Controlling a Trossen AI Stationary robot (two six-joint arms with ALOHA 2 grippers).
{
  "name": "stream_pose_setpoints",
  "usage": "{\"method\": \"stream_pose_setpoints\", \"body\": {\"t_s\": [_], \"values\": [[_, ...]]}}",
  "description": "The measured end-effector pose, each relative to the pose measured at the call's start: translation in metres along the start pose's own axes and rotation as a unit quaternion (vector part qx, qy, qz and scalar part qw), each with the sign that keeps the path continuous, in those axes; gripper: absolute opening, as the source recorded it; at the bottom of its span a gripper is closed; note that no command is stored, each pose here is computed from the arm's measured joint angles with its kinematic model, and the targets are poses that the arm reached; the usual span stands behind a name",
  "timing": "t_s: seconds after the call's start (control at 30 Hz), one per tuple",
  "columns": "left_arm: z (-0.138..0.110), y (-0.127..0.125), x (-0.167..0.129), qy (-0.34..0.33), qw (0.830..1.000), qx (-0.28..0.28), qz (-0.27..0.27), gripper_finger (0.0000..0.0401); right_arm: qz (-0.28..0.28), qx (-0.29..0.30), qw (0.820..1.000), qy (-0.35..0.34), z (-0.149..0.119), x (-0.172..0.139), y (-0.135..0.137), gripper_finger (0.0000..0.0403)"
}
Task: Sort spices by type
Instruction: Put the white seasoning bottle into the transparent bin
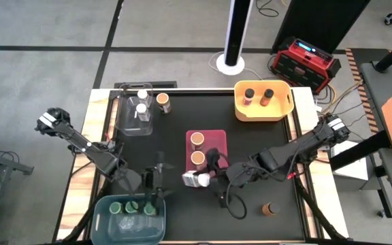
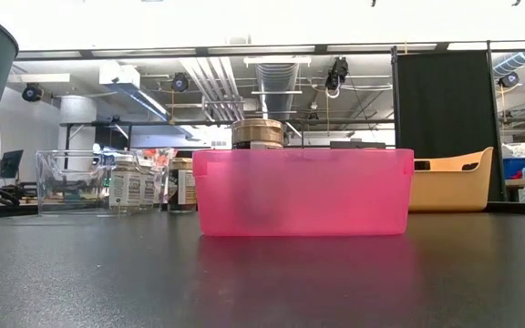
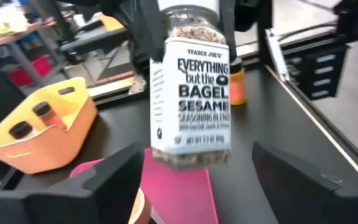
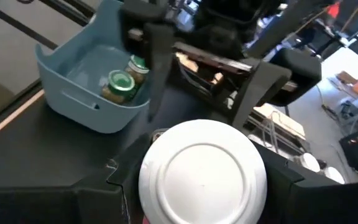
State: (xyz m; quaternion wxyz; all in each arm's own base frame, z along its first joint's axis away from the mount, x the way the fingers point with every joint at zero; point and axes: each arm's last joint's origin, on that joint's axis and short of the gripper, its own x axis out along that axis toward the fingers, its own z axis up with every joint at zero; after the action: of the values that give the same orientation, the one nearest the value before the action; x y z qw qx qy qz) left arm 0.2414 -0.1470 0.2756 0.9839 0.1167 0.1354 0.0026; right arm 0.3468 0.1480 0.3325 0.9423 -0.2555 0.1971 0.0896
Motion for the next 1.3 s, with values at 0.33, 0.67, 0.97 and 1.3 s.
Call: {"method": "stream_pose_setpoints", "body": {"t_s": [0.33,0.67,0.97,1.3], "values": [[0.011,-0.011,0.030,0.017,0.997,0.021,0.076,0.0300,-0.041,0.019,0.999,0.013,0.000,0.000,-0.005,0.0192],[0.008,-0.004,0.045,0.031,0.990,0.028,0.137,0.0243,-0.051,0.051,0.997,0.005,0.001,0.002,-0.007,0.0192],[0.008,-0.003,0.044,0.033,0.985,0.036,0.166,0.0176,-0.062,0.071,0.996,0.000,0.001,0.003,-0.010,0.0221],[0.009,0.007,0.038,0.056,0.940,0.078,0.328,0.0176,-0.212,0.174,0.962,-0.004,0.016,-0.025,-0.031,0.0301]]}}
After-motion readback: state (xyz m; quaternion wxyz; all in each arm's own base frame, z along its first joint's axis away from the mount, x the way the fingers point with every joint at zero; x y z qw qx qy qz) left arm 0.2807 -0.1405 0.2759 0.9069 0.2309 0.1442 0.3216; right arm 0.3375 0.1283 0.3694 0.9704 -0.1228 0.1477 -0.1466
